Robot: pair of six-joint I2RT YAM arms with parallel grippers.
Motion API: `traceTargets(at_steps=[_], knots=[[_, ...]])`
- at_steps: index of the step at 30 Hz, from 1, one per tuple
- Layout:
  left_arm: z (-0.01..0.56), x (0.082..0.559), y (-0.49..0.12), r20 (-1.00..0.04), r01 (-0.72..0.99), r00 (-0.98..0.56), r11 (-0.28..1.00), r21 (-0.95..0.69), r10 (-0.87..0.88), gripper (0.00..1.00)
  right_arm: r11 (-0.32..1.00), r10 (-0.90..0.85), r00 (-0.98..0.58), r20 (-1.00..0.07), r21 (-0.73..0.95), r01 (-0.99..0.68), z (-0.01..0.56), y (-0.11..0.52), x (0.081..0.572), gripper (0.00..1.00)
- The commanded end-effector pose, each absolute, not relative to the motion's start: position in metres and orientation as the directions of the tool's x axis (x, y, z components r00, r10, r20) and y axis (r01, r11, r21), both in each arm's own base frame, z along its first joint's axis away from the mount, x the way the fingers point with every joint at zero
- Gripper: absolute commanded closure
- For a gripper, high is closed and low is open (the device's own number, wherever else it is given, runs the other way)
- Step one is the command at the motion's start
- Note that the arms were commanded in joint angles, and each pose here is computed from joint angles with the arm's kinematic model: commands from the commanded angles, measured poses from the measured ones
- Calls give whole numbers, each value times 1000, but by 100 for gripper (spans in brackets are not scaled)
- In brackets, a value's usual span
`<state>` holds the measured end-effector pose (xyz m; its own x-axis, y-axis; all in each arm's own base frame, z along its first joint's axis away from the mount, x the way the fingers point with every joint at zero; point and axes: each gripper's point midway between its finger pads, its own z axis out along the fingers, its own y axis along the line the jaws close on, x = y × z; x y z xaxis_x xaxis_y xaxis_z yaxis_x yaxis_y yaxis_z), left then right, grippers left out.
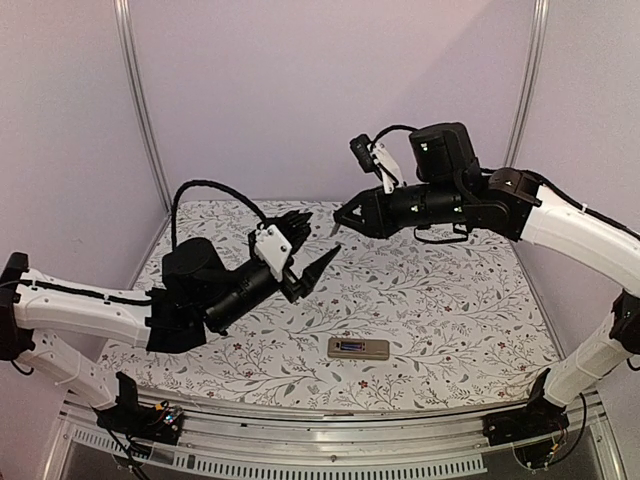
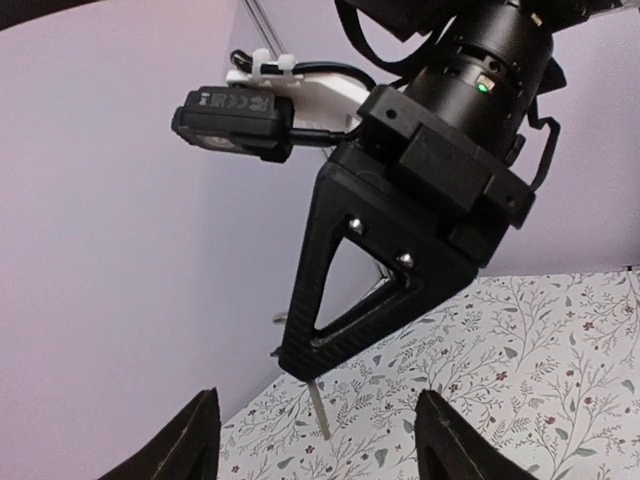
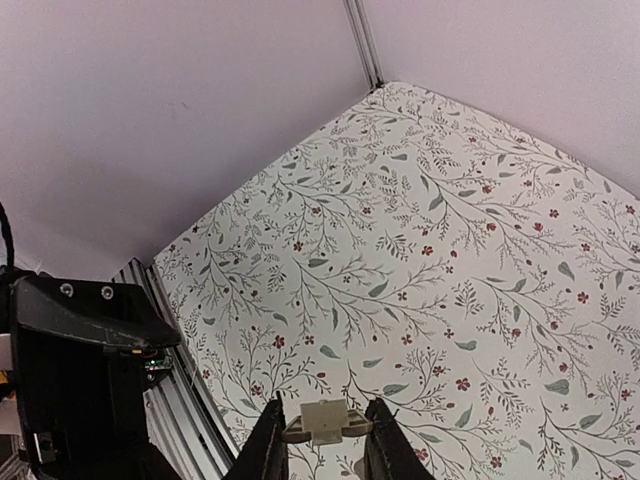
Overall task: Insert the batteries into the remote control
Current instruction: Pass from the left arm to the right, then pass from the right arm to the left
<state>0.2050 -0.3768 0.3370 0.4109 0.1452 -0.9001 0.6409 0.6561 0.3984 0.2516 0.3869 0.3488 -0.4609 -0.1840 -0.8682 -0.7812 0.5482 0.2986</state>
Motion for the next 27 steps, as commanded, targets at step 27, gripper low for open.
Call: traceTargets(at_steps=[27], knots=[[288, 243, -400, -972, 699, 156, 676, 234, 175, 73, 594, -223, -561, -797, 346, -726, 316, 379, 245, 100]])
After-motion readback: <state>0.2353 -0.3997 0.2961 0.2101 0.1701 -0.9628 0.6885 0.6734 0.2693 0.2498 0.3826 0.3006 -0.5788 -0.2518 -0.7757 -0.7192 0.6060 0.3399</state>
